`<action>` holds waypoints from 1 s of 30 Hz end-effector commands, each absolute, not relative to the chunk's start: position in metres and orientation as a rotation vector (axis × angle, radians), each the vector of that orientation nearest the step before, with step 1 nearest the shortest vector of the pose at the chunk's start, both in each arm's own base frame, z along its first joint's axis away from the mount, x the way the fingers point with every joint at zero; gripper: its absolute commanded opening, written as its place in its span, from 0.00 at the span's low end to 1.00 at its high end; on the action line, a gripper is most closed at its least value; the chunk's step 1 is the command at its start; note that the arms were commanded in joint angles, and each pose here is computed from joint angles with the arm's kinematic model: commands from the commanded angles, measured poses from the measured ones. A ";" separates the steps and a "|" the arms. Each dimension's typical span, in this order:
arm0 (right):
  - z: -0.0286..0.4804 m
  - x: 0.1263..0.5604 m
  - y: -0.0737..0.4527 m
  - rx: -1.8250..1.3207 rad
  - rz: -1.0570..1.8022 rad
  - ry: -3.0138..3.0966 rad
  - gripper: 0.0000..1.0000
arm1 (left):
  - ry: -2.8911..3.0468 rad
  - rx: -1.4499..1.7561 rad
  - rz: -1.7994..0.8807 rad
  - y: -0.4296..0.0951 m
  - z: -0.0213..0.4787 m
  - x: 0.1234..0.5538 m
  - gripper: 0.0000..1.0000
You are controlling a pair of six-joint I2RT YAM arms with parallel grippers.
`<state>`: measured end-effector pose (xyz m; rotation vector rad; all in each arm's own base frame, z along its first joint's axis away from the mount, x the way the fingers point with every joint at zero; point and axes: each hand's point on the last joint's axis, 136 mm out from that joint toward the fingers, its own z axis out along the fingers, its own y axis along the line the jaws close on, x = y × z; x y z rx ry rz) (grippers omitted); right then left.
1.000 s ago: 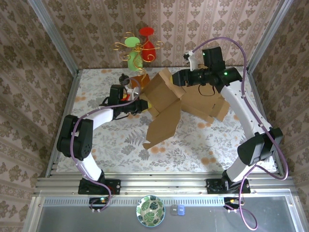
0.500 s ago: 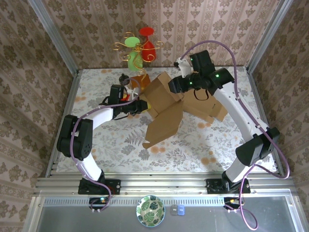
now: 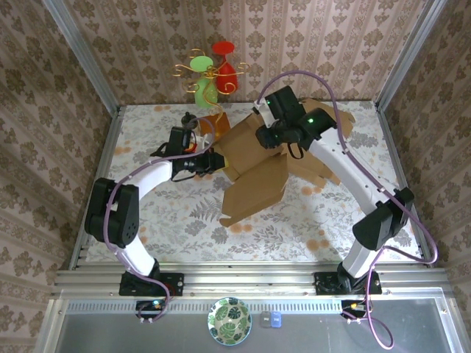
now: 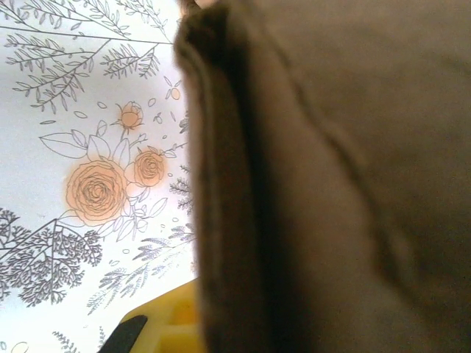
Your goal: Fold the paper box
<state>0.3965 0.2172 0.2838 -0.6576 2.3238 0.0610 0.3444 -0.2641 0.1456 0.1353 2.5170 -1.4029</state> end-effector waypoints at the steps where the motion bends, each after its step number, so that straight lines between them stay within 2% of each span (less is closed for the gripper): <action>1: 0.280 0.405 0.201 -0.622 -0.173 2.338 0.35 | 2.503 0.203 -1.350 -0.266 0.168 0.340 0.00; 11: 0.268 0.417 0.185 -0.515 -0.497 2.360 0.18 | 2.622 0.163 -1.190 -0.269 0.167 0.335 0.00; 21: 0.260 0.418 0.167 -0.430 -0.657 2.394 0.06 | 2.713 0.146 -1.044 -0.272 0.163 0.329 0.00; 24: 0.263 0.418 0.160 -0.395 -0.713 2.386 0.00 | 2.719 0.146 -1.031 -0.272 0.163 0.328 0.00; 30: 0.261 0.417 0.164 -0.378 -0.661 2.392 0.00 | 2.719 0.145 -1.021 -0.274 0.164 0.330 0.00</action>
